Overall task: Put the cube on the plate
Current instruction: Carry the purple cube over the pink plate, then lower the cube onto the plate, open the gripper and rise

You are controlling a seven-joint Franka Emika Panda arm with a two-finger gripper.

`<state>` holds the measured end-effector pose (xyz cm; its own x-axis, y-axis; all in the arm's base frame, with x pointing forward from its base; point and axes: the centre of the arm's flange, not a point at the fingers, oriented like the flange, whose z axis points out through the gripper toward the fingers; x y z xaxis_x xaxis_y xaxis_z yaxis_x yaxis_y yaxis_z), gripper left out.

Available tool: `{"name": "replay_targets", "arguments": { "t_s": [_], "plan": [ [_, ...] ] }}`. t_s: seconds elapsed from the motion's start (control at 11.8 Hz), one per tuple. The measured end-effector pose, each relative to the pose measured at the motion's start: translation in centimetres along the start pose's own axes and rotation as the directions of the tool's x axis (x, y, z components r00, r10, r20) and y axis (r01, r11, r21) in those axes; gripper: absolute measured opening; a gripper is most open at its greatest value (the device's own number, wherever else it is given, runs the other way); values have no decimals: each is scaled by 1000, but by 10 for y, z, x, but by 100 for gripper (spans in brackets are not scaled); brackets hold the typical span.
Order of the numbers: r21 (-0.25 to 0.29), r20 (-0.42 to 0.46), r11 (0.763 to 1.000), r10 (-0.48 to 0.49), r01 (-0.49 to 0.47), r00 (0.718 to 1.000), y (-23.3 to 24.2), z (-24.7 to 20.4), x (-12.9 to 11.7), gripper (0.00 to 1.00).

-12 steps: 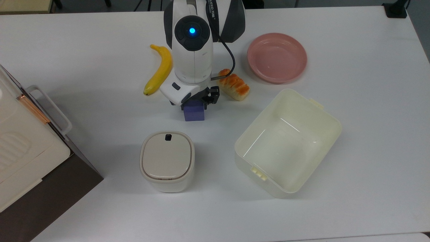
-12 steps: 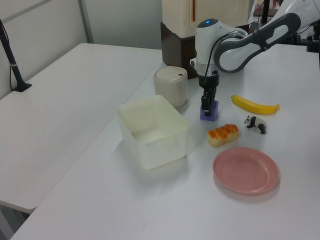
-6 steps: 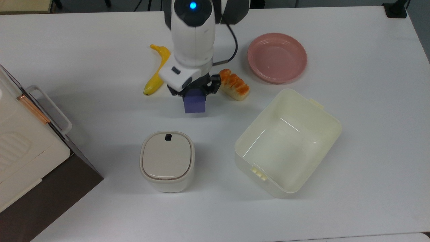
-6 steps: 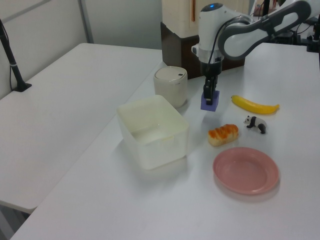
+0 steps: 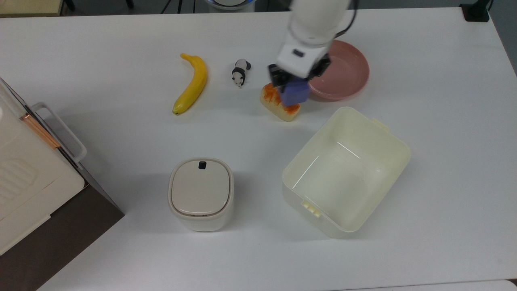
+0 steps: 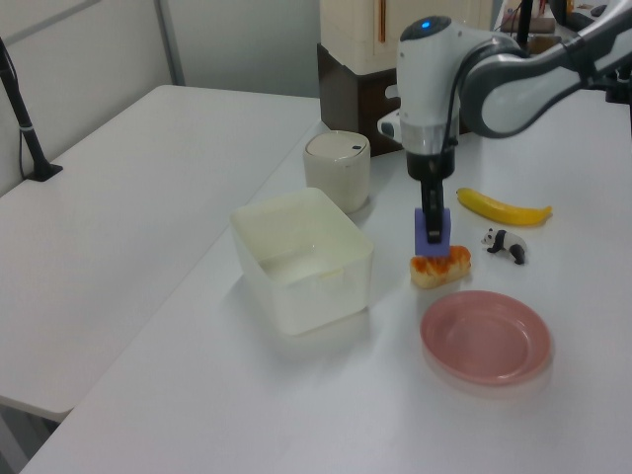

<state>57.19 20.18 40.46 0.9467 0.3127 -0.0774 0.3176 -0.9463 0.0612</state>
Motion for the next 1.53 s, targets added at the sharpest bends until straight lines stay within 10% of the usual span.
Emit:
{"name": "replay_targets", "arguments": {
  "t_s": [0.51, 0.85, 1.1, 1.53],
  "plan": [
    [-32, 55, 995, -92, 94, 994, -154, 26, -34, 58],
    [-41, 81, 995, -90, 93, 993, -160, 38, -40, 100],
    [-36, 52, 999, -27, 29, 998, -134, 10, -23, 100],
    [-28, -68, 963, 265, -268, 962, 53, -81, 10, 100]
  ]
}}
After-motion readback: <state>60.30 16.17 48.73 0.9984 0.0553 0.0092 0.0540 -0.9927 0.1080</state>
